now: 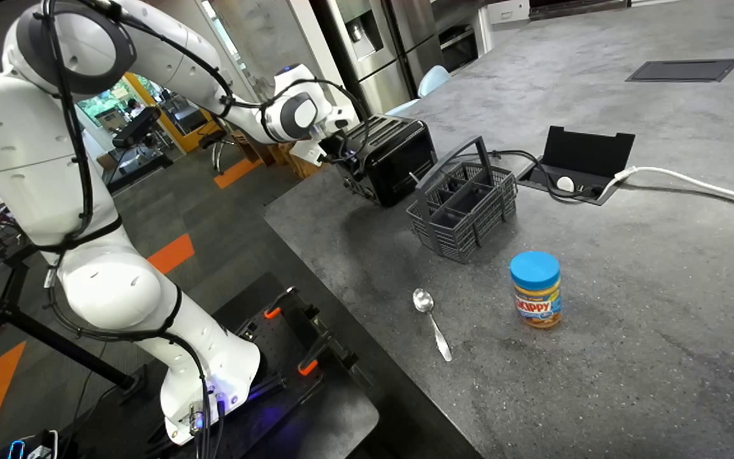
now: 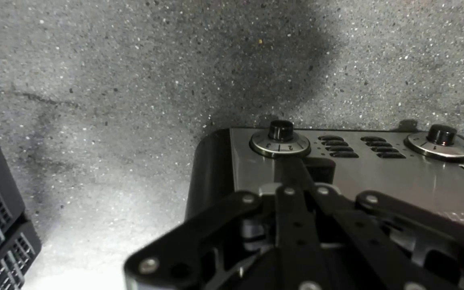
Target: Push down the lever on the right
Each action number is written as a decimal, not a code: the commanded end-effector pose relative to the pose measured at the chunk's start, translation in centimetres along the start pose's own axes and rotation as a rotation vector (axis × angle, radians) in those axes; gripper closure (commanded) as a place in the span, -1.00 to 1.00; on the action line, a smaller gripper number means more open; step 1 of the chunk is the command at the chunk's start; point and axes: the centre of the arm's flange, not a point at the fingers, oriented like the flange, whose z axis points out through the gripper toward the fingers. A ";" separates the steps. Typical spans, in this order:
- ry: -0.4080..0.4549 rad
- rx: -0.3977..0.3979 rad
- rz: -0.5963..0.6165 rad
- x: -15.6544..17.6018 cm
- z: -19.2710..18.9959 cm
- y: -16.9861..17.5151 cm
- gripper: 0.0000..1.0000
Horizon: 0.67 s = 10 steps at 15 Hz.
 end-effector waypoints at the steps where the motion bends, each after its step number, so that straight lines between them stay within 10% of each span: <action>1: 0.004 0.025 0.004 0.3 2.3 -0.4 1.00; 10: 0.002 0.023 0.002 -0.3 5.1 0.3 1.00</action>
